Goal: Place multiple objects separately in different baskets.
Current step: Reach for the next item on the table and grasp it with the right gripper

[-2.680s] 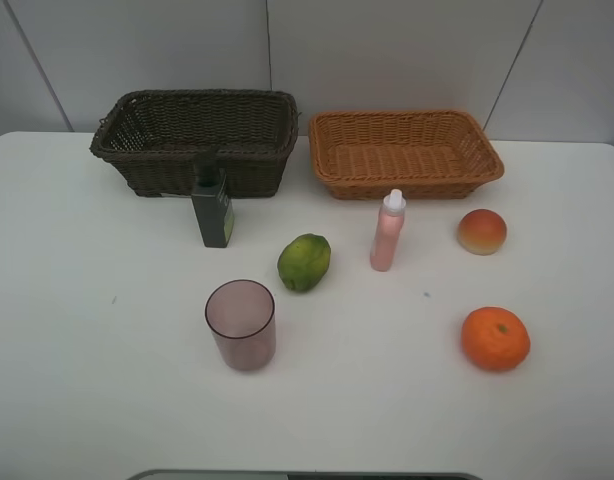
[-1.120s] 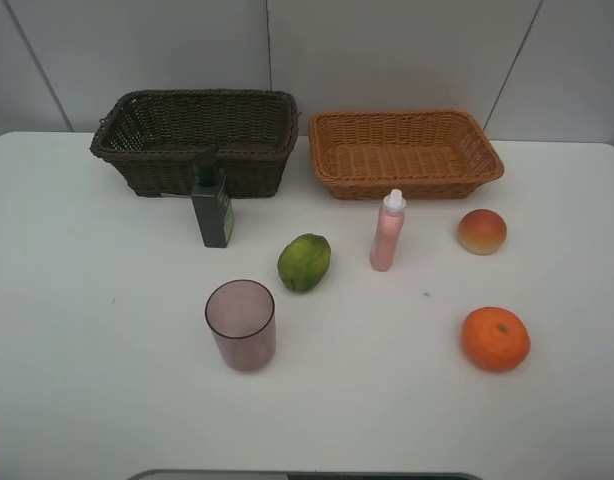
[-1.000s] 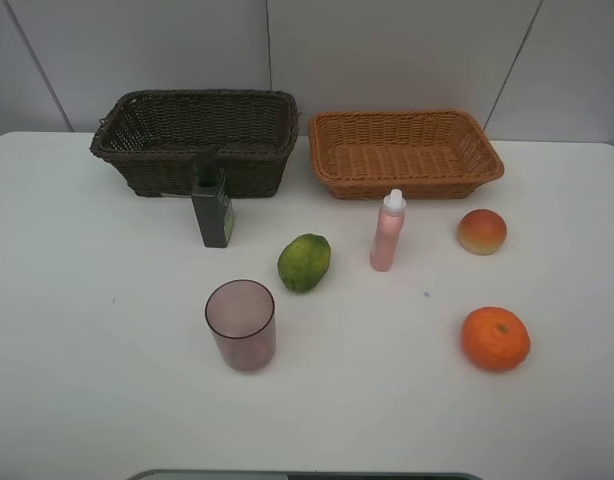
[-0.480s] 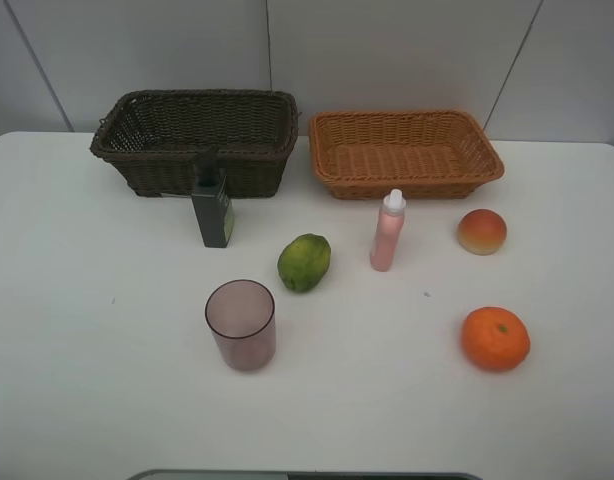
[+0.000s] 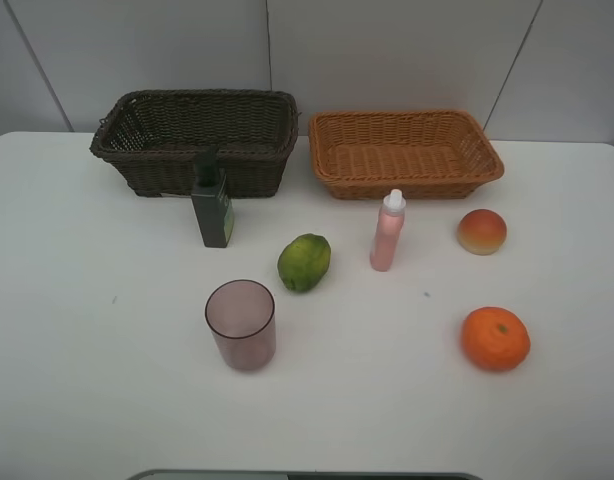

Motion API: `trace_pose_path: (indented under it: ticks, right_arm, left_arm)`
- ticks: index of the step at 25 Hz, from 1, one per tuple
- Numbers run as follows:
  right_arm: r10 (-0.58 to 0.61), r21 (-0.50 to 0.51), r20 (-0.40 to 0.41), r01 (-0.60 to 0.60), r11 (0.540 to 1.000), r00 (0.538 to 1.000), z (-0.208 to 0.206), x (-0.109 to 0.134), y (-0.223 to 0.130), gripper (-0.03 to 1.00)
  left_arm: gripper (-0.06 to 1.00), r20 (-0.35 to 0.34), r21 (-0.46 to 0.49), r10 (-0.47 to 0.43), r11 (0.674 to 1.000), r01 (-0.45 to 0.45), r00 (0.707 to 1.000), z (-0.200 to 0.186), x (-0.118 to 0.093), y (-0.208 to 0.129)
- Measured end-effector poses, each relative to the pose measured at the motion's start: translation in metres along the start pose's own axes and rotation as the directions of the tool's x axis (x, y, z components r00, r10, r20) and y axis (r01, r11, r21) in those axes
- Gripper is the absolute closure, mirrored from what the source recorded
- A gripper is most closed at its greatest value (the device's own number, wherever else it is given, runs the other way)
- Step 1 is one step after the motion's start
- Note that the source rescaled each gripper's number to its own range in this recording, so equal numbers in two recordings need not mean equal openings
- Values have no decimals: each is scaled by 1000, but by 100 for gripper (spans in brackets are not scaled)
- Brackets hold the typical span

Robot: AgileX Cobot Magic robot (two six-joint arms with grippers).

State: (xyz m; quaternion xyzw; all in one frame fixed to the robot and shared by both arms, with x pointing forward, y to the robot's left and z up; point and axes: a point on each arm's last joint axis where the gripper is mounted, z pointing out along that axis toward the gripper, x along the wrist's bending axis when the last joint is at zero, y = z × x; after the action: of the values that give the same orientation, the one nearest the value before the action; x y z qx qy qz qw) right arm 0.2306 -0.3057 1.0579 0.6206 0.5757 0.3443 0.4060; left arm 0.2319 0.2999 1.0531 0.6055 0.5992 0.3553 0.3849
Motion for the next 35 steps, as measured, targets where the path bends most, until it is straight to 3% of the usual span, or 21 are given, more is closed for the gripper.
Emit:
trace_pose_path:
  ticks: [13, 17, 21, 28, 35]
  right_arm:
    - [-12, 16, -22, 12, 1000, 1000, 3, 0, 1, 13]
    - [-43, 150, -65, 52, 987, 997, 23, 3, 11, 13]
    - [-74, 323, -103, 103, 941, 992, 53, 10, 21, 13]
    - [-100, 447, -128, 148, 882, 987, 104, 21, 52, 12]
    - [-101, 555, -171, 181, 812, 980, 158, 36, 57, 9]
  left_arm:
    - [-6, 0, 0, 0, 1000, 0, 1000, 0, 0, 0]
    - [-6, 0, 0, 0, 1000, 0, 1000, 0, 0, 0]
    - [-6, 0, 0, 0, 1000, 0, 1000, 0, 0, 0]
    - [-6, 0, 0, 0, 1000, 0, 1000, 0, 0, 0]
    - [-6, 0, 0, 0, 1000, 0, 1000, 0, 0, 0]
